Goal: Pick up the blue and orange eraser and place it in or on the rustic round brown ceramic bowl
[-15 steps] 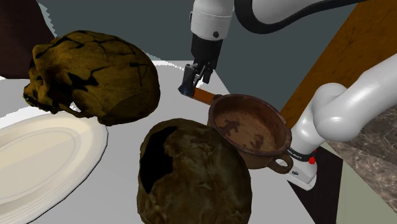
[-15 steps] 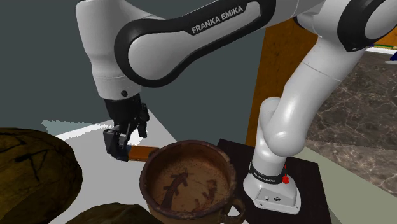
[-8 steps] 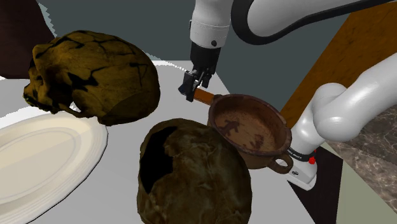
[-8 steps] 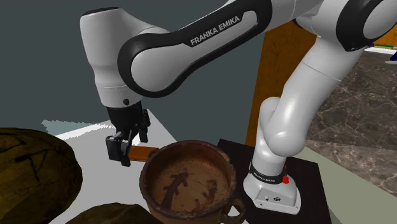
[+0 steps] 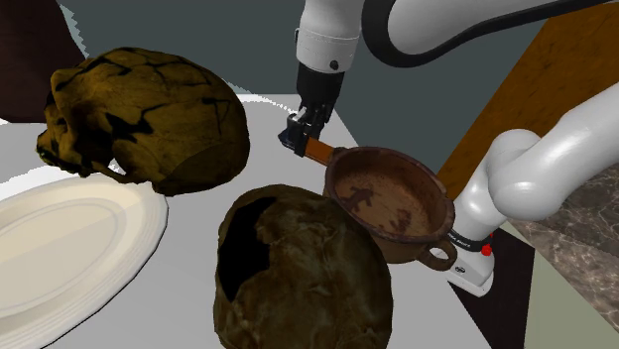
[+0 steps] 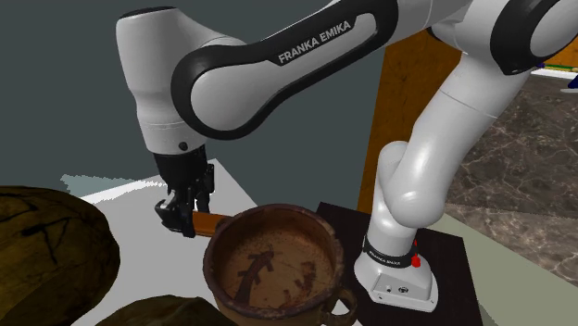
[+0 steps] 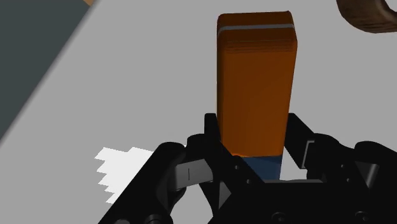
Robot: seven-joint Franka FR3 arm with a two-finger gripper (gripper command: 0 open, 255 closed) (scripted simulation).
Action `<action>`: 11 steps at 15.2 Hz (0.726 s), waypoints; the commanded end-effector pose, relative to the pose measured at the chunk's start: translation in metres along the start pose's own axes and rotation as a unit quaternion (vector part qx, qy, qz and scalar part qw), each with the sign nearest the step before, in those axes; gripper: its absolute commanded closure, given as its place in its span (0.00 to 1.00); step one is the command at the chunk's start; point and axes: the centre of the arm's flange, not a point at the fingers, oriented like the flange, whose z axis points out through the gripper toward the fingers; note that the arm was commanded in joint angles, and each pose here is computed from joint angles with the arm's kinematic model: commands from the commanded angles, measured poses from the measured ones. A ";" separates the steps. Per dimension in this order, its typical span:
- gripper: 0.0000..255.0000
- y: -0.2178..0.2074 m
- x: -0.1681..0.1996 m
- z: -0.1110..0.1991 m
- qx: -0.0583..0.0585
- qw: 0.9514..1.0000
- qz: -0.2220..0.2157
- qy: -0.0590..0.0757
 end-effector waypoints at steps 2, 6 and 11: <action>1.00 0.002 -0.001 0.004 -0.002 1.000 0.002 -0.004; 1.00 0.001 0.000 -0.001 -0.002 1.000 0.001 -0.004; 1.00 0.001 0.001 -0.027 -0.002 1.000 0.001 -0.004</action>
